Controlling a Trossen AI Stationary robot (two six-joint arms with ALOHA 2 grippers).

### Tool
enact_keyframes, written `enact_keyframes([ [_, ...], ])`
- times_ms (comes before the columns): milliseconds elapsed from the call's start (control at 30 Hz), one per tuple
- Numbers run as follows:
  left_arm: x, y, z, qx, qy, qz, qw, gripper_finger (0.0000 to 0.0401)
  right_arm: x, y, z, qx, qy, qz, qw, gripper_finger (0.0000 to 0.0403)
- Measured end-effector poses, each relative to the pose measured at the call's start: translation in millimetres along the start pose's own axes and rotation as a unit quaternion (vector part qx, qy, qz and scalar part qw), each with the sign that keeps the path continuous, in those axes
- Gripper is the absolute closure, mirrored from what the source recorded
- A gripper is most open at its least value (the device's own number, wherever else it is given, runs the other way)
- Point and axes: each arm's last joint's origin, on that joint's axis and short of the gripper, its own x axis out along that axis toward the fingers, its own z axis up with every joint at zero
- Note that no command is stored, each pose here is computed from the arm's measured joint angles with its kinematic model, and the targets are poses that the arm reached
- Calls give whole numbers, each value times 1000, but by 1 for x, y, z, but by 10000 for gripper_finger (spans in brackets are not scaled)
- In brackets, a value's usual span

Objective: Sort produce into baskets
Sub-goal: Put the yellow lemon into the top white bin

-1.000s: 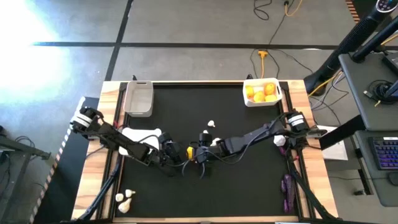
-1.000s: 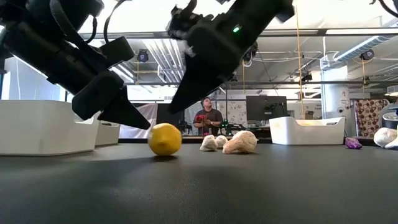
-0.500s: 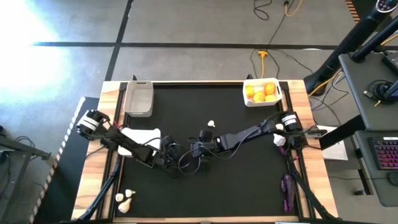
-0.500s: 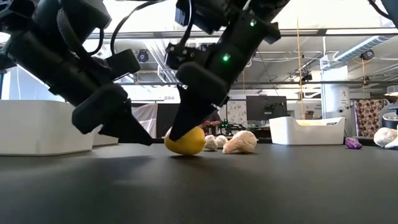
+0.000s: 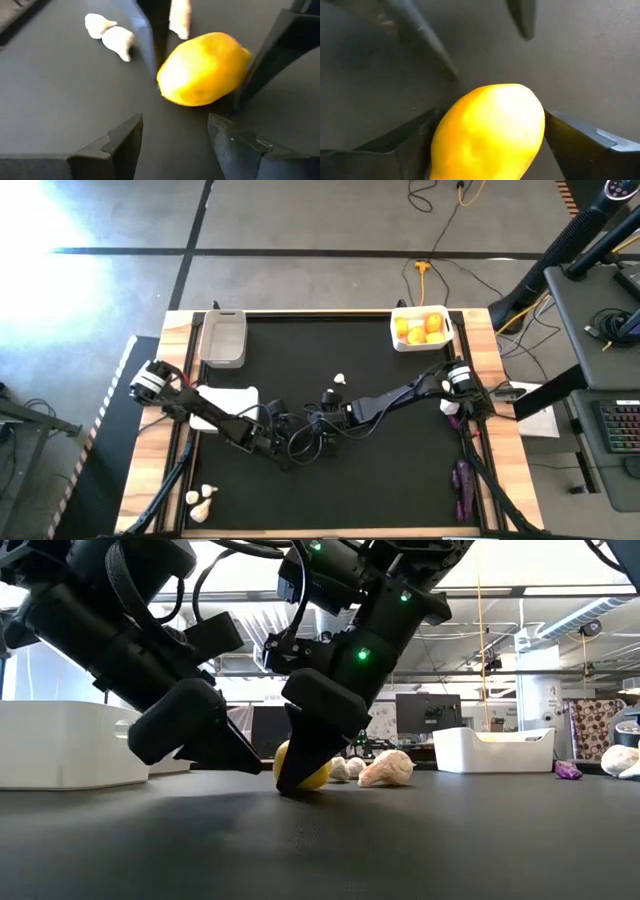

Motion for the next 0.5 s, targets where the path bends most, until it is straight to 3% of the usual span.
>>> enact_keyframes([
  [167,-2,3,2,-2,-6,15,1000,192,-6,-4,-1,-18,16,-27,999,139],
  [267,-3,3,4,-4,-8,15,1000,192,-19,-8,4,-33,31,-53,998,140],
  [400,-5,3,6,-6,-10,14,1000,192,-59,-14,24,-44,47,-67,996,140],
  [500,-5,4,6,-6,-10,15,1000,192,-101,-24,39,-59,40,-138,988,129],
])
